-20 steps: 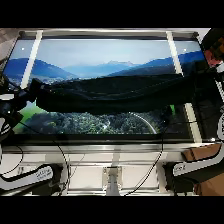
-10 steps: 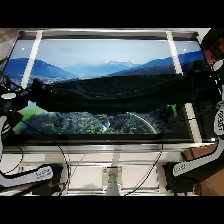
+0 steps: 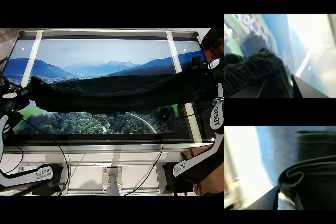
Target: Fold the clothes and pants, and hang the long-sleeved shirts on hangers.
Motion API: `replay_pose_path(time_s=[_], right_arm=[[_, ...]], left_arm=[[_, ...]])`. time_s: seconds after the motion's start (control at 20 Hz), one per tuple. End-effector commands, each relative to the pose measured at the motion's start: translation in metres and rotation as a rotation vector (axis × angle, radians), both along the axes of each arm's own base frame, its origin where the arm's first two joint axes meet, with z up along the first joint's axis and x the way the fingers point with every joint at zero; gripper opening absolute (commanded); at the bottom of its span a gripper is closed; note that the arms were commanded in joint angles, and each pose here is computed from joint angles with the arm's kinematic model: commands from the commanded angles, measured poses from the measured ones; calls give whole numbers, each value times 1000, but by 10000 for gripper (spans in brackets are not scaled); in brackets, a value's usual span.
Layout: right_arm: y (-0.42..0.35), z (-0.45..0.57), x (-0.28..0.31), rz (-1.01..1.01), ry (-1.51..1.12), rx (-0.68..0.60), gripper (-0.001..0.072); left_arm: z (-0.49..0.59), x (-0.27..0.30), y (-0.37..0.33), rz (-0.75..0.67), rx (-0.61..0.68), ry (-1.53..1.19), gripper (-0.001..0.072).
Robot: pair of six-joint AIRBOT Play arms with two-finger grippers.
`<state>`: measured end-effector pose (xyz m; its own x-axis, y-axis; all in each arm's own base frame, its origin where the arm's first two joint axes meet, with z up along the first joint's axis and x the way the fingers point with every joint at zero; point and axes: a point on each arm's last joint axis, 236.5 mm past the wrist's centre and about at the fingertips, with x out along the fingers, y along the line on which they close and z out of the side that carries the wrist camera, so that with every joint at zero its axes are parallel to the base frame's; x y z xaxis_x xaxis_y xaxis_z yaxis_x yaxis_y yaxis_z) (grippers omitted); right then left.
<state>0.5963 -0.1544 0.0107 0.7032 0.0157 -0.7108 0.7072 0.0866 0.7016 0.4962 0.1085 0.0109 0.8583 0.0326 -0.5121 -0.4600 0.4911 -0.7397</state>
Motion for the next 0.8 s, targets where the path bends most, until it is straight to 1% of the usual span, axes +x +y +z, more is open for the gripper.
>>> replay_pose_path(time_s=[0.0,0.05,0.1,0.35,0.45,0.5,0.6,0.65,0.75], right_arm=[[5,33,43,34,-185,30,227],[6,35,49,55,-191,18,261],[8,36,53,89,-188,2,268],[24,18,44,279,-103,-73,267],[31,11,34,366,-70,-90,263],[39,8,27,431,-53,-94,261],[68,3,9,629,-35,-104,172],[90,3,-4,753,-34,-82,171],[140,4,-36,1022,-35,-41,171]], left_arm=[[9,1,36,188,-17,-46,368],[10,0,42,208,-5,-48,368],[9,-1,46,225,5,-48,368],[-10,-2,52,240,8,-11,367],[-11,-1,46,195,26,-2,343],[-9,2,40,141,49,3,289],[2,6,26,35,94,2,63],[10,7,24,5,130,-4,45],[26,8,18,-103,275,-10,56]])
